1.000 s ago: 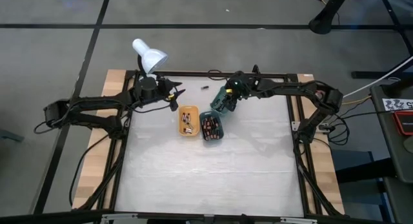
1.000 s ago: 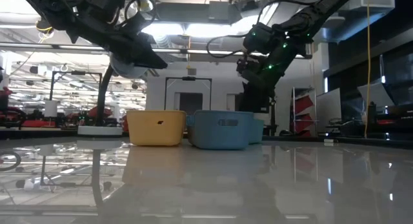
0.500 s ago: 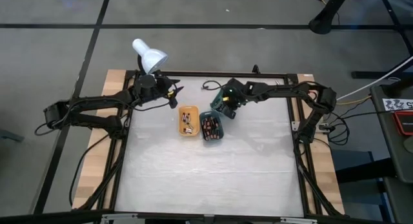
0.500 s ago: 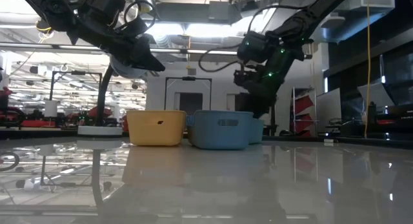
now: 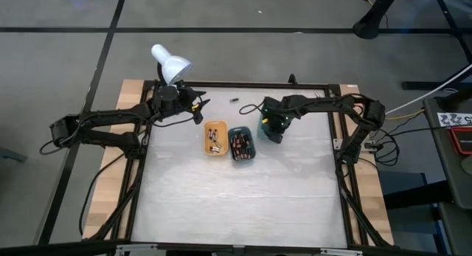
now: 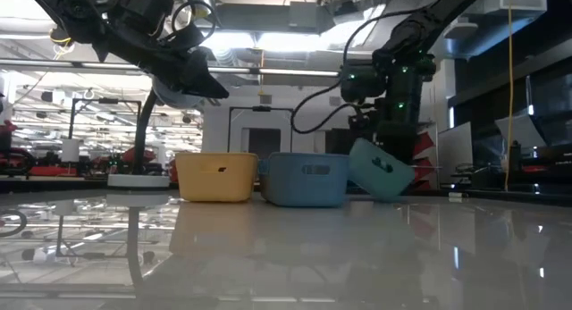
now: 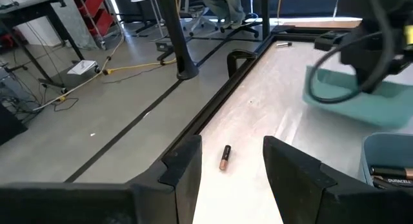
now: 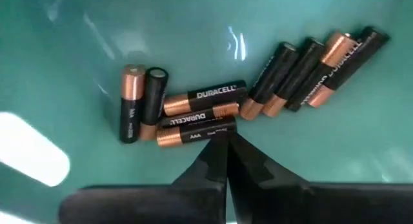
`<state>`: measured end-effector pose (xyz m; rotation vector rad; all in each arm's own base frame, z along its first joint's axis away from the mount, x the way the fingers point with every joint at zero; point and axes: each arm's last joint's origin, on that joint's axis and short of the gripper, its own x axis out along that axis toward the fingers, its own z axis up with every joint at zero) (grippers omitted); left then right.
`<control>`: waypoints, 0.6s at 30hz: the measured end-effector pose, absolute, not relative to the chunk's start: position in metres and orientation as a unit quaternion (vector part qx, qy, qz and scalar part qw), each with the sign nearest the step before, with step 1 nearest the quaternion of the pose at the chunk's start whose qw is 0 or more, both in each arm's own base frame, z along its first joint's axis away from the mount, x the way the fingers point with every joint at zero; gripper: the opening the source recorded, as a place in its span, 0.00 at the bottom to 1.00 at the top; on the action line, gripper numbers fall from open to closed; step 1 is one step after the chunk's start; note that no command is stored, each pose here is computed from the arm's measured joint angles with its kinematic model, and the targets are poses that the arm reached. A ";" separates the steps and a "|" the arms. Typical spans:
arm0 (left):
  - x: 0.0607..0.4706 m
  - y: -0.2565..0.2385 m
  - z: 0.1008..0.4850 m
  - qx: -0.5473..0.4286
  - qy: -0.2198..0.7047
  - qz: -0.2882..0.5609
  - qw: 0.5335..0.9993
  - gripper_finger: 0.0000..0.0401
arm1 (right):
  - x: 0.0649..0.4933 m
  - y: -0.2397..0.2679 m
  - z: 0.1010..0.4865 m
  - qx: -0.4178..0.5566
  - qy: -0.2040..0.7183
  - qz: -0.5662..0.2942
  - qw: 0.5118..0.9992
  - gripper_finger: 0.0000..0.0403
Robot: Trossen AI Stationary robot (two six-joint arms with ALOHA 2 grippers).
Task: Sort batteries
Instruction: Put the silver battery into the yellow bin
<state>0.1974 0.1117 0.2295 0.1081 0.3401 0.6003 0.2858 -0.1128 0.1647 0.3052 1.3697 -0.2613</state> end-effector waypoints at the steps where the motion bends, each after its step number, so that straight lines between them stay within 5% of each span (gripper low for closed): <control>1: 0.197 0.112 0.229 0.053 0.167 0.294 0.940 0.39 | 0.284 -0.110 0.167 0.138 0.634 -0.116 0.752 0.01; 12: 0.197 0.112 0.230 0.060 0.168 0.293 0.939 0.39 | 0.266 -0.071 0.209 0.125 0.637 -0.096 0.755 0.01; 18: 0.197 0.112 0.229 0.064 0.169 0.292 0.939 0.39 | 0.277 -0.071 0.236 0.089 0.520 -0.136 0.839 0.00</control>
